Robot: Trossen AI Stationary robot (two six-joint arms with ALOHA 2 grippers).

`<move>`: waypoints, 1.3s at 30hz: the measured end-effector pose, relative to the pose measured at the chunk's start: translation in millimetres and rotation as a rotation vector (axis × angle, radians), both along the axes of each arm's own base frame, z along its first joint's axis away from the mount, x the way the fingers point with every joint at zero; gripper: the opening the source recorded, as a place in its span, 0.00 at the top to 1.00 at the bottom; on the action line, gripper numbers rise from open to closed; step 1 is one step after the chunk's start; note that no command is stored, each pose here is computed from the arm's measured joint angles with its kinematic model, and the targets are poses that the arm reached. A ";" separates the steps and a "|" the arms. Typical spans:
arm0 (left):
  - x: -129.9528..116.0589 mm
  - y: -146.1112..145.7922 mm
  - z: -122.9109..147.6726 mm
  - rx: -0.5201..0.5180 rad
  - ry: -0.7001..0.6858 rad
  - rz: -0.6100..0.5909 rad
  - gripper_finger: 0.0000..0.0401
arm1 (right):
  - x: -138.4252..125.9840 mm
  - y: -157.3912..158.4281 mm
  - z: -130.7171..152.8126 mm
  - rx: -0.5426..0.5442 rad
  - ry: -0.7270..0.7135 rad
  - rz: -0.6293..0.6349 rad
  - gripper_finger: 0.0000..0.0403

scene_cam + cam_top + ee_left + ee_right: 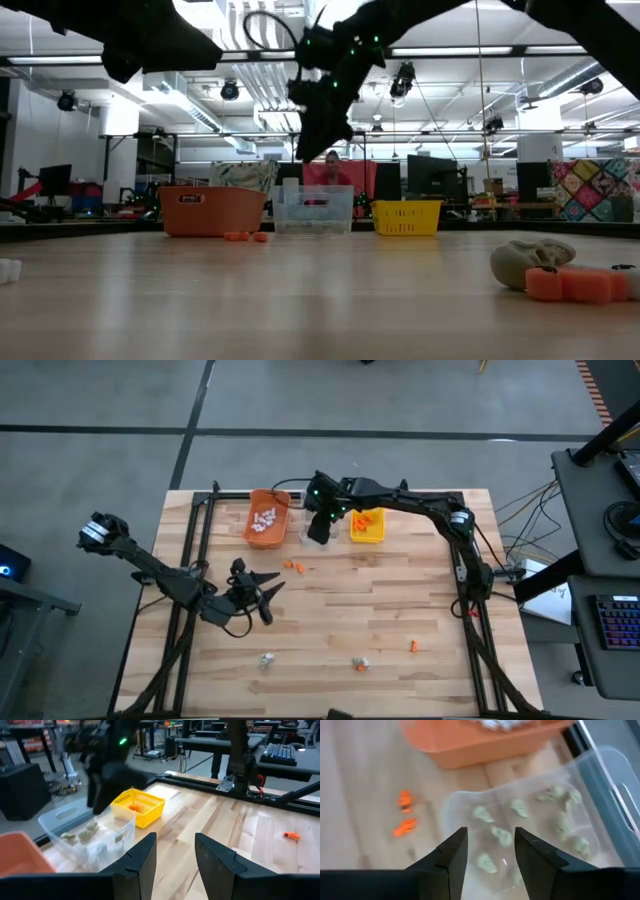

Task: Sort Halloween decoration
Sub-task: Put the orange skeleton toy into the yellow bin

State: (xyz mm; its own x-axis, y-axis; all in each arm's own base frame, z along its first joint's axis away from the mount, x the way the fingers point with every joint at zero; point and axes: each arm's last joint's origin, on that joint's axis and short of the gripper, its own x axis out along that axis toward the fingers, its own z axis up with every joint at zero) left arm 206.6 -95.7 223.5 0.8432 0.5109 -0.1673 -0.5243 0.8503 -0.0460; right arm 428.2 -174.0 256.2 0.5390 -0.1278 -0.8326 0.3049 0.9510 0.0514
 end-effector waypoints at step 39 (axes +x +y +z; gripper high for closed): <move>-25.1 15.3 7.8 -0.035 0.052 0.029 0.71 | 16.5 138.3 -85.7 -0.043 -0.299 0.221 0.67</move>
